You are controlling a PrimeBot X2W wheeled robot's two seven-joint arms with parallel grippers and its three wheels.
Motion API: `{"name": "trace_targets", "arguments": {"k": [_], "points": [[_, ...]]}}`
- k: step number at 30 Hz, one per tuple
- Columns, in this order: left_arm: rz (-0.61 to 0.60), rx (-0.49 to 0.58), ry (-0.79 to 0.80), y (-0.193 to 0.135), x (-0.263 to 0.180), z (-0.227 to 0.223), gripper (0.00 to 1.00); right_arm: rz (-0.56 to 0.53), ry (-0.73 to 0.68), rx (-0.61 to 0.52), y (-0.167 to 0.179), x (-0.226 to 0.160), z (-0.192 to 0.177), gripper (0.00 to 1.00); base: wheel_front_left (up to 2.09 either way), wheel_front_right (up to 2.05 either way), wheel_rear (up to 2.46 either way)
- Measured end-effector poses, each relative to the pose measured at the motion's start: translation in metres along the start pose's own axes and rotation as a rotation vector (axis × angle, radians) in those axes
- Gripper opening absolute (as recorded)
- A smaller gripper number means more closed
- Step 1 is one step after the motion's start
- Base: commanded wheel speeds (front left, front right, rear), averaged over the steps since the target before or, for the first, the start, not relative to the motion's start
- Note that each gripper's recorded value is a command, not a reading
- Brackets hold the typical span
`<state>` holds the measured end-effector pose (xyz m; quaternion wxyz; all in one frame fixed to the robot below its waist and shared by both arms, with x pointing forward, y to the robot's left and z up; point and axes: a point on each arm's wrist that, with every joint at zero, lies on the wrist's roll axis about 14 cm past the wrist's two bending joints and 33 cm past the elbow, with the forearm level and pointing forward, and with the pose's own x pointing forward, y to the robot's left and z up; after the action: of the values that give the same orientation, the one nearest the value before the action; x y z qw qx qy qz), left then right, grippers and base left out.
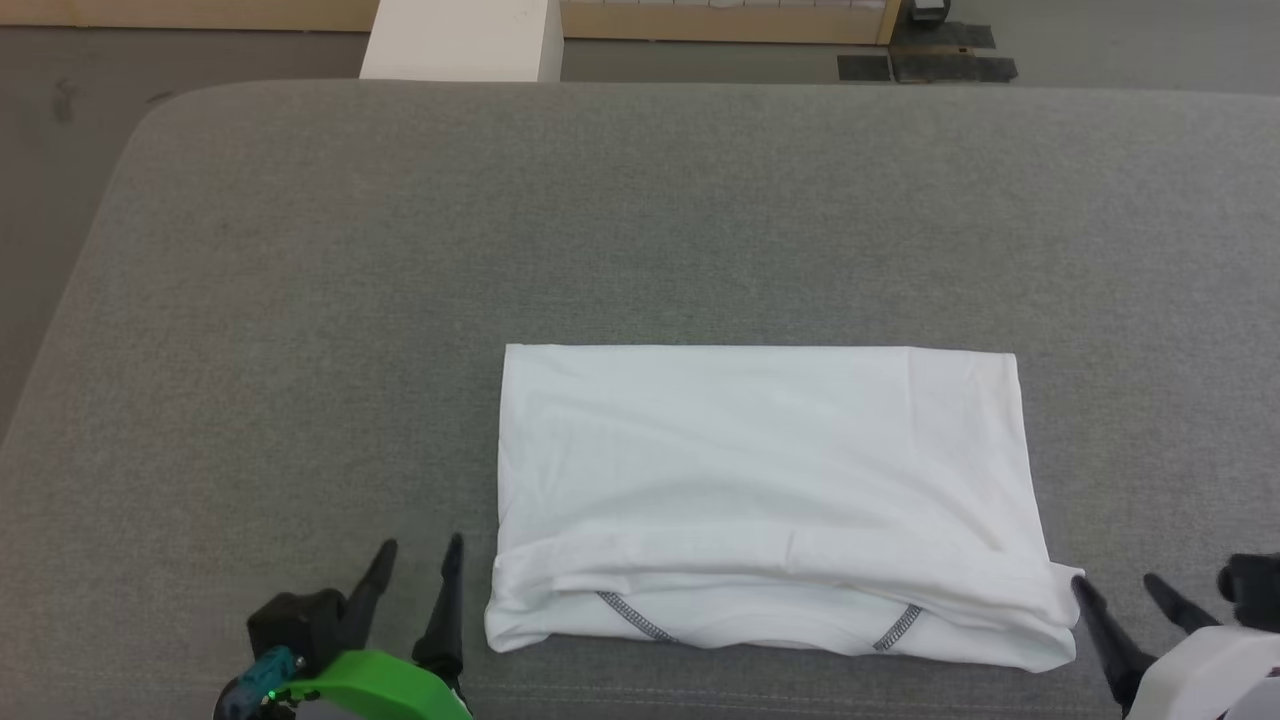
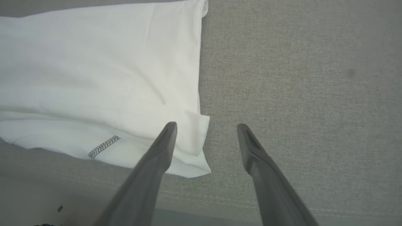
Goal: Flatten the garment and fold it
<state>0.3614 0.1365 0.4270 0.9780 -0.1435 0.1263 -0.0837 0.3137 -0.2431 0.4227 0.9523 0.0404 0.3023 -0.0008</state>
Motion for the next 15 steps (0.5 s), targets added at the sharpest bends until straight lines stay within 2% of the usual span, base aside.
{"name": "trace_targets", "arguments": {"k": [4, 8, 13, 15], "points": [[0.035, 0.008, -0.13, 0.003, 0.002, 0.03, 1.0, -0.026, -0.165, 0.101, 0.002, -0.002, 0.027, 1.0, 0.0, 0.0, 0.0], [0.055, 0.041, -0.272, 0.001, 0.008, 0.074, 1.0, -0.037, -0.266, 0.167, 0.004, 0.001, 0.046, 1.0, 0.0, 0.0, 0.0], [0.055, 0.096, -0.398, -0.005, 0.015, 0.114, 1.0, -0.067, -0.256, 0.242, -0.007, 0.012, 0.049, 1.0, 0.0, 0.0, 0.0], [0.057, 0.112, -0.424, -0.006, 0.018, 0.122, 1.0, -0.046, -0.217, 0.327, -0.008, 0.02, 0.043, 1.0, 0.0, 0.0, 0.0]]}}
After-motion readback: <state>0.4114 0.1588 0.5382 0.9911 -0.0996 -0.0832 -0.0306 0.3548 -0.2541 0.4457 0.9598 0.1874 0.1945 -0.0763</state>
